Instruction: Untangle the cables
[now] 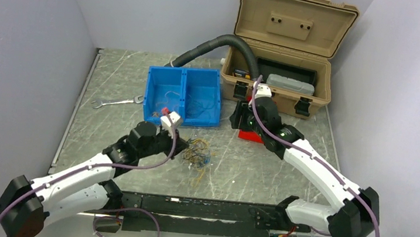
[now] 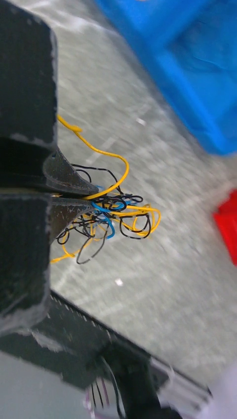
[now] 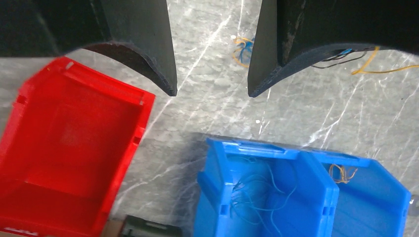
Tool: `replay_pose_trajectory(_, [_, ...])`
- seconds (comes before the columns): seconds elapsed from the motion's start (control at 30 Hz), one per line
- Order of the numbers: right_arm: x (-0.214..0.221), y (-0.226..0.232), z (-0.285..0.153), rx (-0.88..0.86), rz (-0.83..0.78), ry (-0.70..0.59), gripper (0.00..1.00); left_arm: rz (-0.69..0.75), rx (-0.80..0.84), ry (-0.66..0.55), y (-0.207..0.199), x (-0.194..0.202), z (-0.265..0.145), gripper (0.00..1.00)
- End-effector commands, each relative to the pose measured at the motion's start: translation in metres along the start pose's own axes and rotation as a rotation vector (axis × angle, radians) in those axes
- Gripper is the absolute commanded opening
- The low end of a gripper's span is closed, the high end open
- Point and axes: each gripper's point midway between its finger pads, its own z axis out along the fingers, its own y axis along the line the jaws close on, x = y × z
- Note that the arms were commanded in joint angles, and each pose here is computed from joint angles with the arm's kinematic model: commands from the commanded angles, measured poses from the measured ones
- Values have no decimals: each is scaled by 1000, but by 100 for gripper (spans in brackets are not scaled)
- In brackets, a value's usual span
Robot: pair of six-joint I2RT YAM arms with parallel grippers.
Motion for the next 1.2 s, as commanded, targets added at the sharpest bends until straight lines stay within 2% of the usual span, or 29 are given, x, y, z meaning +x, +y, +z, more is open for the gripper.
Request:
replay_pose_trajectory(0.0, [-15,-17,-20,72,5,-86,57,23,219,-118,-60,-81,-1,0])
replay_pose_trajectory(0.1, [-13,-22,-28,86,6,-86,57,-33,222,-131,-65,-91,-4,0])
replay_pose_trajectory(0.2, [-6,-24,-34,81,1,-73,57,-63,156,-117,-50,-79,-1,0])
replay_pose_trajectory(0.23, [-2,-25,-34,77,-4,-64,58,-65,125,-104,-43,-72,1,4])
replay_pose_trajectory(0.27, [3,-25,-35,72,-7,-53,58,-66,92,-83,-35,-62,3,15])
replay_pose_trajectory(0.33, [14,-24,-35,49,-14,-24,60,-48,35,-50,-21,-48,5,47])
replay_pose_trajectory(0.37, [19,-23,-35,36,-17,-11,60,-36,10,-38,-16,-42,5,59])
replay_pose_trajectory(0.43, [31,-16,-34,-17,-20,22,64,-32,-55,-33,-2,-35,4,73])
replay_pose_trajectory(0.5, [43,-9,-33,-70,-2,50,66,-17,-52,-34,-1,-30,2,80])
replay_pose_trajectory(0.7, [78,15,-31,-205,45,129,60,34,-62,-9,6,-13,-1,83])
replay_pose_trajectory(0.87, [117,31,-25,-233,55,206,55,48,-50,13,10,7,3,84])
replay_pose_trajectory(1.0, [140,46,-19,-238,37,245,56,47,-10,72,7,21,15,80])
replay_pose_trajectory(1.17, [147,40,-1,-137,2,240,61,43,-22,141,10,31,23,77])
